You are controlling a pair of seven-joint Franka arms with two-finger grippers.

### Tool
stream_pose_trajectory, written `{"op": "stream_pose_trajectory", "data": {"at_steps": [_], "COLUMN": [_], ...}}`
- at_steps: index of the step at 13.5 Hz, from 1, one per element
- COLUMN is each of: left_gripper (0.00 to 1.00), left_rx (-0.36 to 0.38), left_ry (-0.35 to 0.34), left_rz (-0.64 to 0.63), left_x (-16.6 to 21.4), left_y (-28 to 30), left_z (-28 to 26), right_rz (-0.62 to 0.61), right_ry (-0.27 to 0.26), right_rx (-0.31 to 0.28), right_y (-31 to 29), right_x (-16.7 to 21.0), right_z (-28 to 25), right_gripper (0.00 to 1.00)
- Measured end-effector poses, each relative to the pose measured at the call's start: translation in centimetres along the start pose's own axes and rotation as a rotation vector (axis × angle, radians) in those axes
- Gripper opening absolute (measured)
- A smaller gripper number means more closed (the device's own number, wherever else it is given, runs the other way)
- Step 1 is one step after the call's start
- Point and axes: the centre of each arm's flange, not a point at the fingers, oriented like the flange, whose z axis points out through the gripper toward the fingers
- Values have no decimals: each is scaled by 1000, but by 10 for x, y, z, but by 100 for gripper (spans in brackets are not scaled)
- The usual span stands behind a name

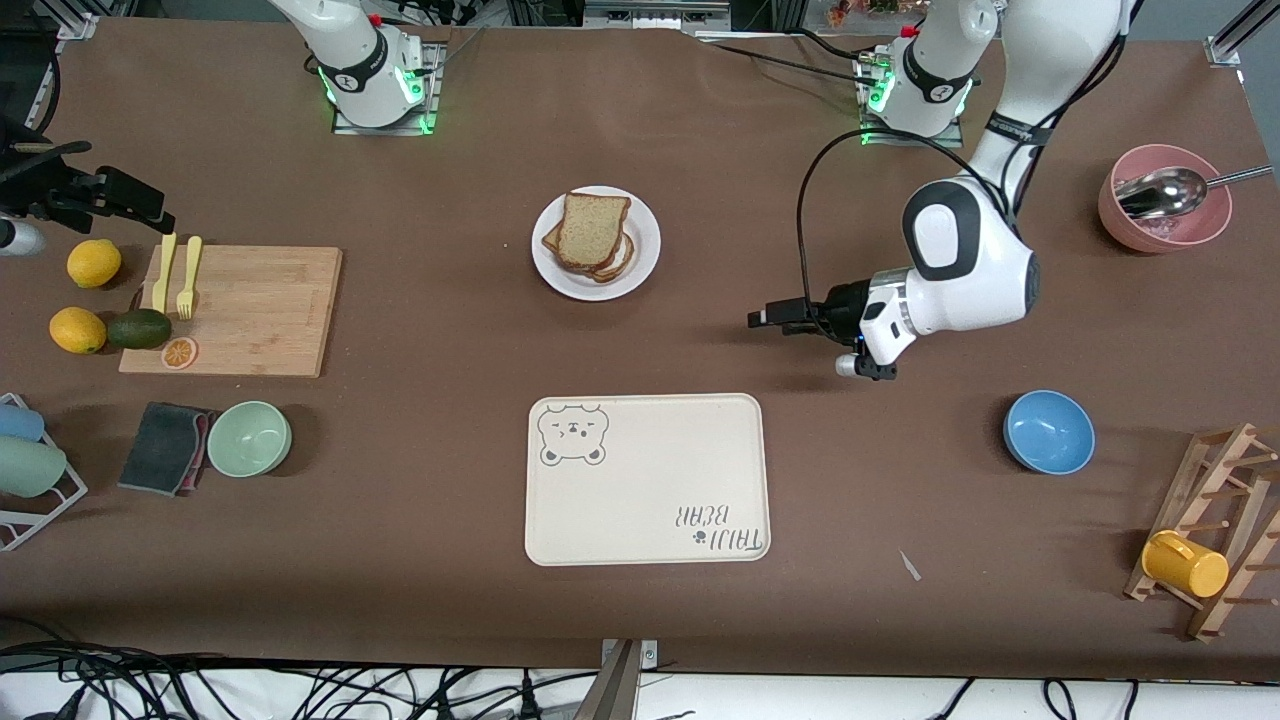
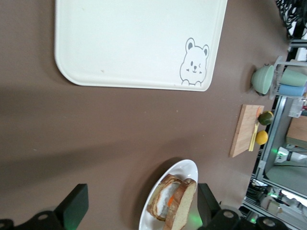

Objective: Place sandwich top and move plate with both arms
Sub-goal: 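Move the left gripper across the table toward the white plate, then lower the left gripper and grip the rim of the white plate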

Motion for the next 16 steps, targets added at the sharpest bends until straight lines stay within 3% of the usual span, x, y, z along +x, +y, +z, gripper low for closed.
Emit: {"op": "stream_pose_trajectory", "data": {"at_steps": [4,7,16], "left_gripper": [100,100,100], "left_rx": [-87,-134,-107], "left_ry": [65,74,105], "left_rz": [16,39,60], "left_x": [-38,-75,-167], "left_y": [-12,-17,-23], "left_z": [44,77,171], "right_rz": [0,0,0], "right_ry": [-1,-2,-2], "right_rx": [0,0,0], "right_y": [0,0,0], "right_x": [0,0,0], "right_z": [0,0,0], "right_gripper": [100,100,100]}}
